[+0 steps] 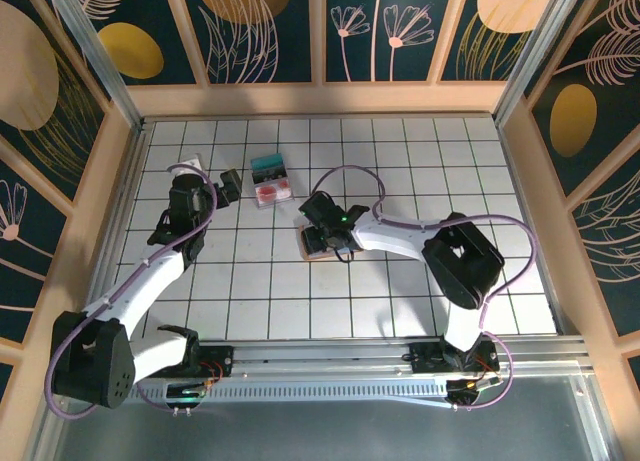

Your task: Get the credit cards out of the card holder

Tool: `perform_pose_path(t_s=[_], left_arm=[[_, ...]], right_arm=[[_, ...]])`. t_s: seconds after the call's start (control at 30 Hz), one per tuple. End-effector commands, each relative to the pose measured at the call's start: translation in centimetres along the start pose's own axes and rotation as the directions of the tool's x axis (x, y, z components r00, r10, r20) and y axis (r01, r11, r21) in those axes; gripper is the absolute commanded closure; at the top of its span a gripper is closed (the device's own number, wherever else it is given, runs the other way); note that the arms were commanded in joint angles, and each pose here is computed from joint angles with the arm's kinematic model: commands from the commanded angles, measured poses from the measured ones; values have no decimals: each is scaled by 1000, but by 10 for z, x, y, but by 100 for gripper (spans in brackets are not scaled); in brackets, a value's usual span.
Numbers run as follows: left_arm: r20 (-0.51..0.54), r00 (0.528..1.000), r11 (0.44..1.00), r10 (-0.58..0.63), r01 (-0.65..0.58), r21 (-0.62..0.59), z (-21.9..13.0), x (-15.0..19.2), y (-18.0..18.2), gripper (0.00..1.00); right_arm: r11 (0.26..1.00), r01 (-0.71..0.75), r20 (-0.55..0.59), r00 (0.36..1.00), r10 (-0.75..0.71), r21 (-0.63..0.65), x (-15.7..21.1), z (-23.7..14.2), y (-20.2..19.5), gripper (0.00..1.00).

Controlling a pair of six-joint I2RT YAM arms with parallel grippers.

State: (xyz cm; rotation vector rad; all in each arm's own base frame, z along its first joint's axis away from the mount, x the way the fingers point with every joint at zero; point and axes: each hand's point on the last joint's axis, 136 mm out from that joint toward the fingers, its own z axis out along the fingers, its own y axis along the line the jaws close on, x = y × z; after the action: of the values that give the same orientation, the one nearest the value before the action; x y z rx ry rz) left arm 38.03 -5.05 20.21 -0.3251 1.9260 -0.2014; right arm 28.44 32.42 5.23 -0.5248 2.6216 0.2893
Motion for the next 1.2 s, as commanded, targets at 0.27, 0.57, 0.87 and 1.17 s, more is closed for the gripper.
perform_pose_path(t_s=[0.27, 0.57, 0.87, 1.17], left_arm=[[68, 993, 994, -101, 103, -36, -4, -11, 9, 1], [57, 994, 995, -98, 100, -30, -4, -8, 8, 1], [59, 995, 996, -86, 87, -19, -5, -13, 5, 1], [80, 994, 997, -79, 77, 32, -15, -22, -3, 1]], right_arm=[[999, 33, -40, 999, -33, 6, 4, 16, 9, 35], [998, 41, -85, 996, -37, 44, 20, 30, -1, 39], [998, 33, -72, 997, -37, -50, 18, 22, 15, 57], [998, 41, -18, 999, -42, -49, 6, 4, 14, 73]])
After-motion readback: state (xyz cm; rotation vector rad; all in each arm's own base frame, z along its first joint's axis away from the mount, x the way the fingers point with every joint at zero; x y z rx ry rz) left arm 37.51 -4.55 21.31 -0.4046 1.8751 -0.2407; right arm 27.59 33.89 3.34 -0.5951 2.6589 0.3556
